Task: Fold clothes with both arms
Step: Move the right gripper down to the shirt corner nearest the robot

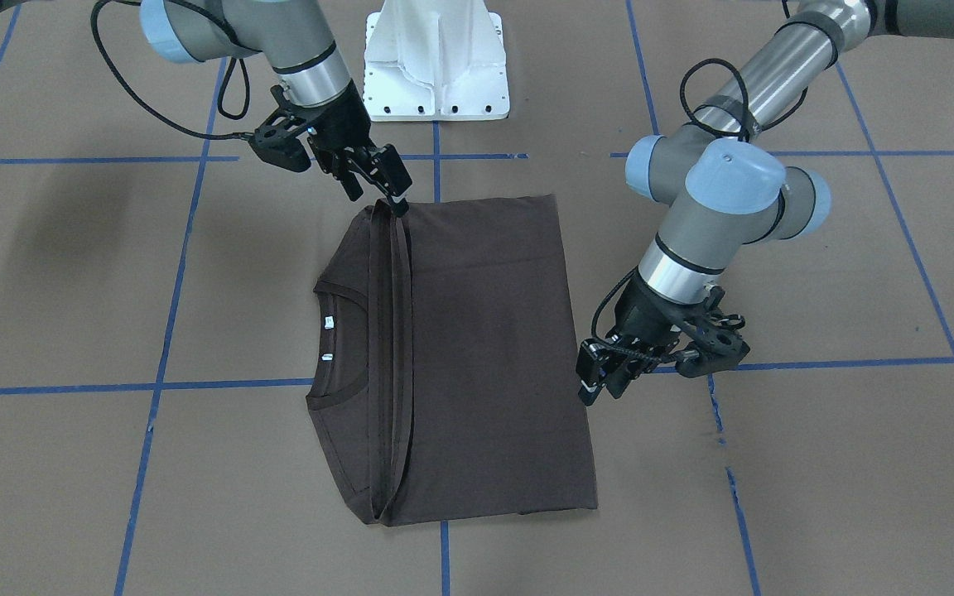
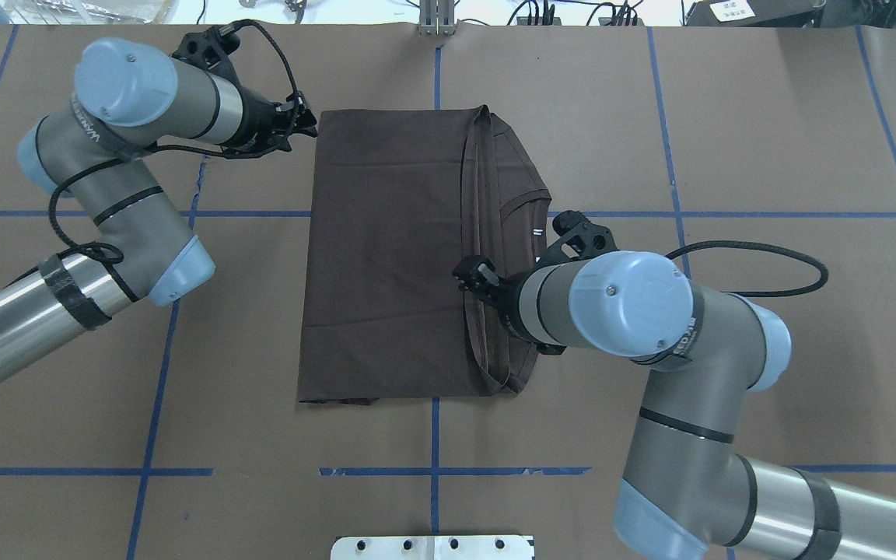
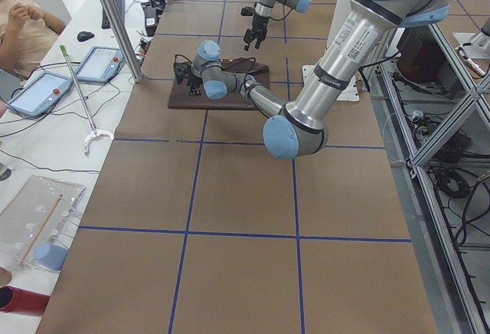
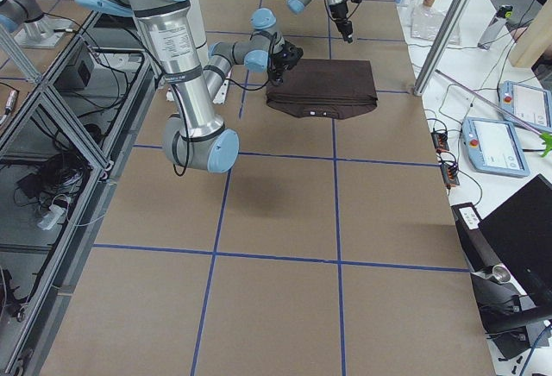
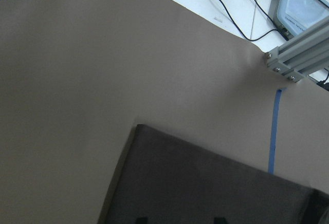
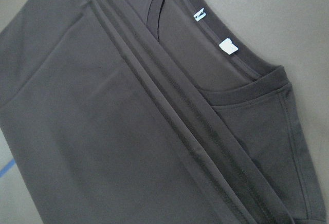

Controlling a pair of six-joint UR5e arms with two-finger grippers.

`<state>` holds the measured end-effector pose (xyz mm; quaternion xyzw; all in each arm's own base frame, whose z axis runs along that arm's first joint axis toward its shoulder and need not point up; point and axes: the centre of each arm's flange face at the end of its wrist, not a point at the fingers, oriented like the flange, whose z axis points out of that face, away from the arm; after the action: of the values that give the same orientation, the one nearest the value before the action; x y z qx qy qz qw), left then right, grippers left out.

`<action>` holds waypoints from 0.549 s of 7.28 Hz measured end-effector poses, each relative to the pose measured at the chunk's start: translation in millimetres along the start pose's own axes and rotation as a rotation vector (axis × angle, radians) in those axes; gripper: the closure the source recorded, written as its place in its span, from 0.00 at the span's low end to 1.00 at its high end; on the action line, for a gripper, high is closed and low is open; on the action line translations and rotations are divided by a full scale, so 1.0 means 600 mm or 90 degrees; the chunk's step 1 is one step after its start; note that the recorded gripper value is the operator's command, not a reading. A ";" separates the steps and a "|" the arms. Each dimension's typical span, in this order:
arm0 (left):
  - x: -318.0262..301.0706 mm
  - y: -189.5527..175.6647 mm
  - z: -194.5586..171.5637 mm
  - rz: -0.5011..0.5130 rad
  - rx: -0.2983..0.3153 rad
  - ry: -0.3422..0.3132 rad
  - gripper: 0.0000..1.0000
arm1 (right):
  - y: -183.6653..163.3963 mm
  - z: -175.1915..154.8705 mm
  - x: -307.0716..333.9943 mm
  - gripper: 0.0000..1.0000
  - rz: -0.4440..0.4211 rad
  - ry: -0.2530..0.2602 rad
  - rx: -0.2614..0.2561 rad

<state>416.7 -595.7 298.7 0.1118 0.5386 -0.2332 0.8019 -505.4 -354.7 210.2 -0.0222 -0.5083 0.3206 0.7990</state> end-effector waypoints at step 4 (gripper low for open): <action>-0.021 0.006 -0.010 -0.001 -0.004 -0.002 0.47 | 0.037 0.108 -0.001 0.00 -0.077 0.071 0.006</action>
<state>409.8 -586.8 307.7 0.1083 0.5380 -0.2321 0.8031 -569.9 -356.0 232.9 -0.0059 -0.4623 0.2725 0.8438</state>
